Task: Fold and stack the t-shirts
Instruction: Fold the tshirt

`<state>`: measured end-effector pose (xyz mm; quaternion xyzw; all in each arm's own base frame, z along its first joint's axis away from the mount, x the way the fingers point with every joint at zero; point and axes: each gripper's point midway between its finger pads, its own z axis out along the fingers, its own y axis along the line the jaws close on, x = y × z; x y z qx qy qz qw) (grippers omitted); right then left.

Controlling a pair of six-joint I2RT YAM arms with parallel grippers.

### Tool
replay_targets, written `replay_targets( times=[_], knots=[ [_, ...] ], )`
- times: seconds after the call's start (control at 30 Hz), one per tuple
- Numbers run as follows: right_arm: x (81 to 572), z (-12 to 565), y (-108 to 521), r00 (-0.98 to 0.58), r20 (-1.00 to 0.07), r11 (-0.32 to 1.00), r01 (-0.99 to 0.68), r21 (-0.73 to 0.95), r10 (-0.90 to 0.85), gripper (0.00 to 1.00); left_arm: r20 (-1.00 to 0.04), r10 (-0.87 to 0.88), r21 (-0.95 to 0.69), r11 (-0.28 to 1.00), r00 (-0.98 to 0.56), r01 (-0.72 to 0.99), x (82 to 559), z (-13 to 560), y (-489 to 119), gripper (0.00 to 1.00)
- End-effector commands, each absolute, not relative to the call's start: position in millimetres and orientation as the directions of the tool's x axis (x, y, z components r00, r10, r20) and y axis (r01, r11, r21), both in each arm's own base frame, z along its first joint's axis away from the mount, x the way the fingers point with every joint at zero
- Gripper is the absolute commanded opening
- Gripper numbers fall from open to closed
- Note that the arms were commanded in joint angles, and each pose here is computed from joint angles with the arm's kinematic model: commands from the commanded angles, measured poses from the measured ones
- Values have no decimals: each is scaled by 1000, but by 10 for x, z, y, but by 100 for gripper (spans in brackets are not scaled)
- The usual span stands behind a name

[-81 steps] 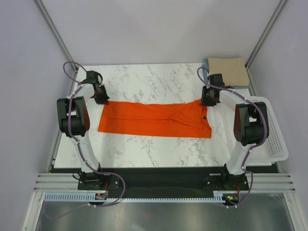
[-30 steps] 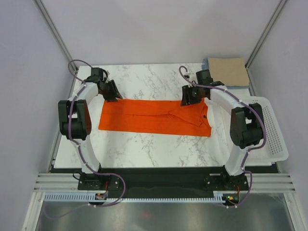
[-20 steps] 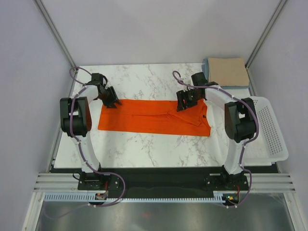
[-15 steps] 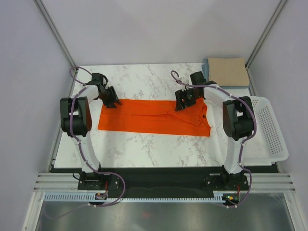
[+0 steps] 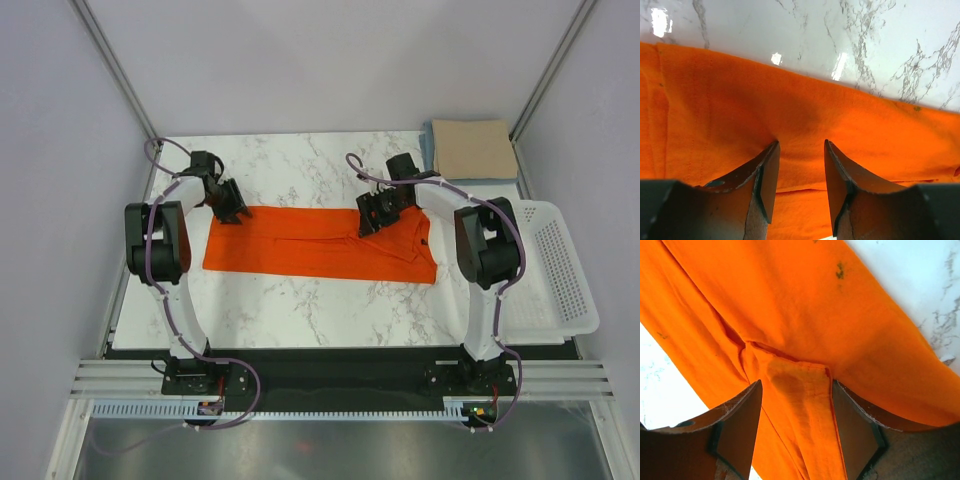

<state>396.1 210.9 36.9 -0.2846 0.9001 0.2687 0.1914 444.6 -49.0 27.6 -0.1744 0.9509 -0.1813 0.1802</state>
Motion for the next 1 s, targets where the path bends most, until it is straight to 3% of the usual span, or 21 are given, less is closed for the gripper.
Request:
replay_targets(
  times=[0.0, 0.23, 0.4, 0.43, 0.63, 0.73, 0.87, 0.97],
  knots=[
    [3951, 534, 2243, -727, -544, 642, -661, 389, -419, 66, -361, -409, -394, 881, -838, -261, 4549, 583, -410, 49],
    [3817, 781, 2277, -724, -562, 658, -654, 374, -400, 66, -407, -407, -418, 879, -818, -229, 4569, 854, -447, 50],
    [3437, 705, 2426, -757, -518, 719, -609, 335, -399, 64, -384, -410, -455, 864, -827, -217, 4364, 945, -638, 50],
    [3415, 833, 2446, -737, -555, 729, -612, 307, -386, 64, -404, -382, -464, 868, -831, -174, 4302, 1065, -809, 51],
    [3004, 930, 2498, -801, -537, 776, -507, 375, -263, 61, -403, -273, -515, 857, -873, -30, 3887, 1164, -1567, 53],
    [3069, 1151, 2339, -809, -573, 853, -389, 348, -135, 57, -373, -276, -627, 779, -886, 21, 3701, 1282, -1988, 52],
    [3233, 1342, 1896, -779, -607, 950, -50, 309, 156, 59, -339, -269, -716, 696, -902, 61, 3445, 1320, -2421, 52],
    [3353, 1381, 1511, -715, -613, 934, 175, 310, 337, 59, -308, -283, -761, 647, -908, 57, 3405, 1332, -2687, 52]
  ],
)
